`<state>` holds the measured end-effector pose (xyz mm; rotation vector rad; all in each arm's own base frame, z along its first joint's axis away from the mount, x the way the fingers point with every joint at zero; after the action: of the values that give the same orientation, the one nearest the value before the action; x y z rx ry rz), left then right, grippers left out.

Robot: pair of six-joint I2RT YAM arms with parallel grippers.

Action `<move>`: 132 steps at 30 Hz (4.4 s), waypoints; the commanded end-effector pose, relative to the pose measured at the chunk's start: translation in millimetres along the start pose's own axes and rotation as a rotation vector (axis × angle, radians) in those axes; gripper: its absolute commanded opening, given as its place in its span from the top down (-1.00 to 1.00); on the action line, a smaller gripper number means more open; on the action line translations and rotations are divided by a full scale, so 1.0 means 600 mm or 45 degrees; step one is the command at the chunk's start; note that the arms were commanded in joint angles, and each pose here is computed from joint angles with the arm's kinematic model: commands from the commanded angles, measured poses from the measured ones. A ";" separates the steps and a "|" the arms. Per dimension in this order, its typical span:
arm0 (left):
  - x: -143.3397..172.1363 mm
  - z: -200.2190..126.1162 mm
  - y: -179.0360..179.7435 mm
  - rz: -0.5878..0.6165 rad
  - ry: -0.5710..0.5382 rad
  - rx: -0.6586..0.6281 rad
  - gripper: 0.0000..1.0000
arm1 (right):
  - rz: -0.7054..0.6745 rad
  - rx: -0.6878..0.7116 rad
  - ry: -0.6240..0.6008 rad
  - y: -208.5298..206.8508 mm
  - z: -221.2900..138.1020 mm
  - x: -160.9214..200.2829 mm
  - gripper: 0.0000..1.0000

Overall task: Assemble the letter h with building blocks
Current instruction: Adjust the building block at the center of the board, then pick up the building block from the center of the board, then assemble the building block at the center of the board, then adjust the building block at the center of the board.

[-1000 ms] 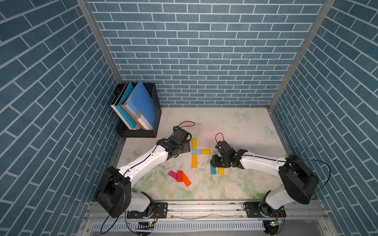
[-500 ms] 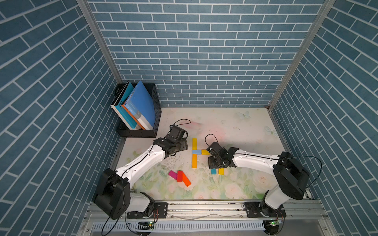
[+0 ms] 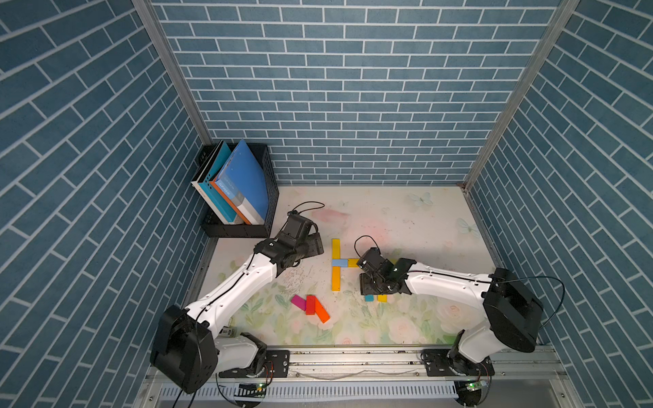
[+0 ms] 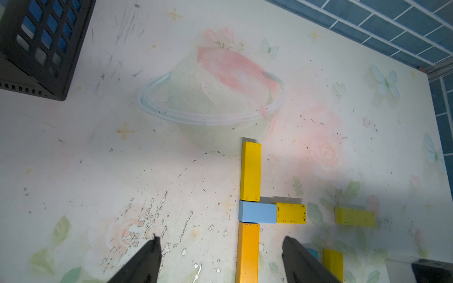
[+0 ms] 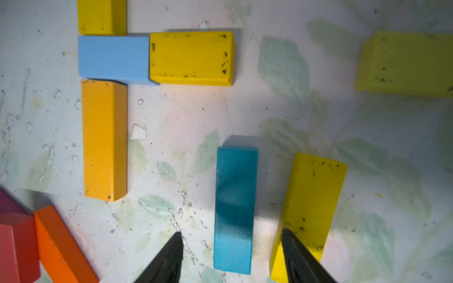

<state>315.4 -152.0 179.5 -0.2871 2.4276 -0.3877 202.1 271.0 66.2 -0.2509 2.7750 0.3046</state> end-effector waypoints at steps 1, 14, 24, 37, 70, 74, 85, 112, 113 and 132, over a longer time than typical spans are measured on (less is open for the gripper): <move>-0.022 -0.019 0.008 0.016 -0.092 0.006 -0.69 | 0.046 0.049 -0.063 -0.013 -0.017 -0.006 -0.40; -0.030 -0.026 0.011 0.020 -0.131 0.031 -0.60 | 0.035 0.037 0.032 -0.004 0.010 0.010 -0.22; -0.017 -0.013 0.027 0.018 -0.093 0.008 -0.59 | -0.001 0.047 0.119 0.003 0.042 0.026 -0.07; 0.002 0.015 0.037 0.000 -0.021 -0.002 -0.49 | -0.021 0.083 0.138 0.009 0.081 -0.002 0.81; 0.030 0.035 0.048 0.000 0.043 -0.003 -0.34 | 0.045 0.077 0.189 0.010 0.091 -0.044 0.33; 0.030 0.035 0.049 0.000 0.044 -0.005 -0.33 | 0.063 0.066 0.196 0.013 0.091 -0.043 0.53; 0.030 0.035 0.049 0.001 0.043 -0.007 -0.33 | 0.094 0.043 0.222 0.022 0.096 -0.031 0.63; 0.004 0.007 0.032 0.000 0.000 0.032 -0.38 | 0.104 0.014 -0.004 0.001 0.027 -0.164 -0.22; 0.004 0.008 0.030 0.000 0.001 0.036 -0.38 | 0.102 0.021 -0.004 -0.005 0.033 -0.174 -0.21; 0.038 0.040 0.046 0.006 0.092 -0.002 -0.38 | 0.025 0.115 0.071 -0.045 0.121 -0.196 -0.18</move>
<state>312.9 -141.5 147.5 -0.2722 2.4738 -0.4177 340.5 282.8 36.1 -0.1666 2.8418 0.2184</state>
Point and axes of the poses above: each gripper's point midway between its finger pads, its own z axis out along the fingers, its own y axis along the line the jaws close on, x = y × z, the point moved 1 cm from there along -z, back along the fingers, and after that the axes turned 3 degrees about -z, right-handed, at the moved point
